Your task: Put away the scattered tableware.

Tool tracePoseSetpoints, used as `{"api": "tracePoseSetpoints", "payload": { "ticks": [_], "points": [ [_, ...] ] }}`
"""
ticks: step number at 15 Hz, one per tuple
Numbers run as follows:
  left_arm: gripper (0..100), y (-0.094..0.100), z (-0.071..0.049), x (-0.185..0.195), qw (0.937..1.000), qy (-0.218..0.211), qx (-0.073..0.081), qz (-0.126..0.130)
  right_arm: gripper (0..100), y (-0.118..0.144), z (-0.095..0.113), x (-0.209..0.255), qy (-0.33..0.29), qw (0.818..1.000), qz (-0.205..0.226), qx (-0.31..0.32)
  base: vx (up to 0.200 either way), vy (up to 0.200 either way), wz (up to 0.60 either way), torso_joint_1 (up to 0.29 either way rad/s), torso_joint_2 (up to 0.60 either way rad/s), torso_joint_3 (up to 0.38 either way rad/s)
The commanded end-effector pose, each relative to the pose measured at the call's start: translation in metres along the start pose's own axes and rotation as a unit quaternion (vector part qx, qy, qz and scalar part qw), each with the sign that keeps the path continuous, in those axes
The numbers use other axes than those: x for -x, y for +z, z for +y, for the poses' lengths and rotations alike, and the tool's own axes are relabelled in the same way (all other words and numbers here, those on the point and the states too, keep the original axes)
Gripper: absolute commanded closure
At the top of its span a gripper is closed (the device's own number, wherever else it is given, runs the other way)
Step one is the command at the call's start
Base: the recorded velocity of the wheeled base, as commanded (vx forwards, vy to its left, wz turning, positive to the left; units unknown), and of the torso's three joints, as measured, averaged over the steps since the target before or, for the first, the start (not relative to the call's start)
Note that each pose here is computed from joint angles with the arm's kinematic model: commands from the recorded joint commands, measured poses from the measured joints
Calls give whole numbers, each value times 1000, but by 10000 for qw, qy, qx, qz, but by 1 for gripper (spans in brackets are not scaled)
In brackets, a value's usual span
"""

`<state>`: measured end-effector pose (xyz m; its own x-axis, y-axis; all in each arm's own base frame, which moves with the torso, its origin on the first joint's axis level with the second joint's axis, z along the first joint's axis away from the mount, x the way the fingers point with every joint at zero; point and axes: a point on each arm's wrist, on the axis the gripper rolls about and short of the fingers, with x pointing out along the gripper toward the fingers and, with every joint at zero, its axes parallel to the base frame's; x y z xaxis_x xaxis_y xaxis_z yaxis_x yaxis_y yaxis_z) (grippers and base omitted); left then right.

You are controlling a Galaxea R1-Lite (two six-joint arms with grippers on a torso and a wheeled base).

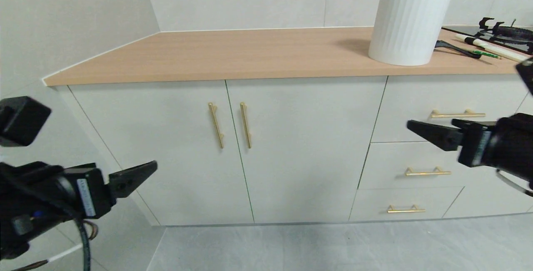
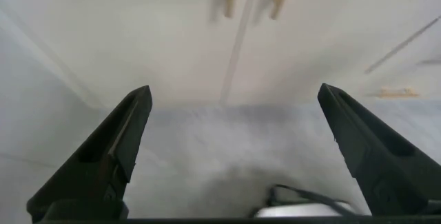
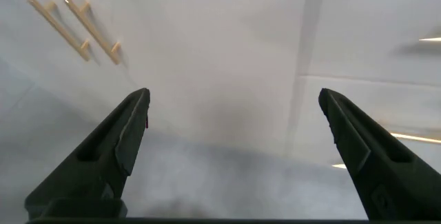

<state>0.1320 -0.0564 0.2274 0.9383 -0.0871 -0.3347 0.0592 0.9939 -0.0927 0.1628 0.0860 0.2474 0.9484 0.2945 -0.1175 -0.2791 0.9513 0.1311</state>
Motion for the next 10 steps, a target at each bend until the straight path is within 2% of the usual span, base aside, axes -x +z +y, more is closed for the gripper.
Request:
{"api": "tracePoseSetpoints", "payload": {
  "ticks": [1, 2, 3, 6, 7, 8, 9, 10],
  "points": [
    [0, -25, 35, 55, 9957, 451, -332, -736, 0, -17, -32, 110, -414, 9920, -1171, 234, 0, 0, 0, 0, 0, 0],
    [0, -31, 41, 68, 9929, 572, -417, -956, 0, -21, -39, 124, -777, 9871, -1376, 263, 0, 0, 0, 0, 0, 0],
    [0, -35, 46, 84, 9892, 643, -431, -1243, 0, -27, -44, 138, -1177, 9811, -1505, 314, 0, 0, 0, 0, 0, 0],
    [0, -50, 56, 119, 9765, 820, -589, -1904, 0, -46, -46, 179, -1409, 9734, -1755, 426, 0, 0, 0, 0, 0, 0],
    [0, -63, 60, 141, 9654, 1187, -594, -2246, 0, -65, -45, 200, -1662, 9687, -1722, 661, 0, 0, 0, 0, 0, 0],
    [0, -67, 61, 147, 9625, 1247, -580, -2338, 0, -71, -45, 206, -1749, 9668, -1728, 693, 0, 0, 0, 0, 0, 0],
    [0, -83, 63, 163, 9550, 1320, -607, -2586, 0, -86, -43, 220, -1916, 9626, -1760, 760, 0, 0, 0, 0, 0, 0],
    [0, -97, 65, 170, 9524, 1344, -599, -2671, 0, -97, -43, 225, -1999, 9617, -1718, 751, 0, 0, 0, 0, 0, 0]
  ]
}}
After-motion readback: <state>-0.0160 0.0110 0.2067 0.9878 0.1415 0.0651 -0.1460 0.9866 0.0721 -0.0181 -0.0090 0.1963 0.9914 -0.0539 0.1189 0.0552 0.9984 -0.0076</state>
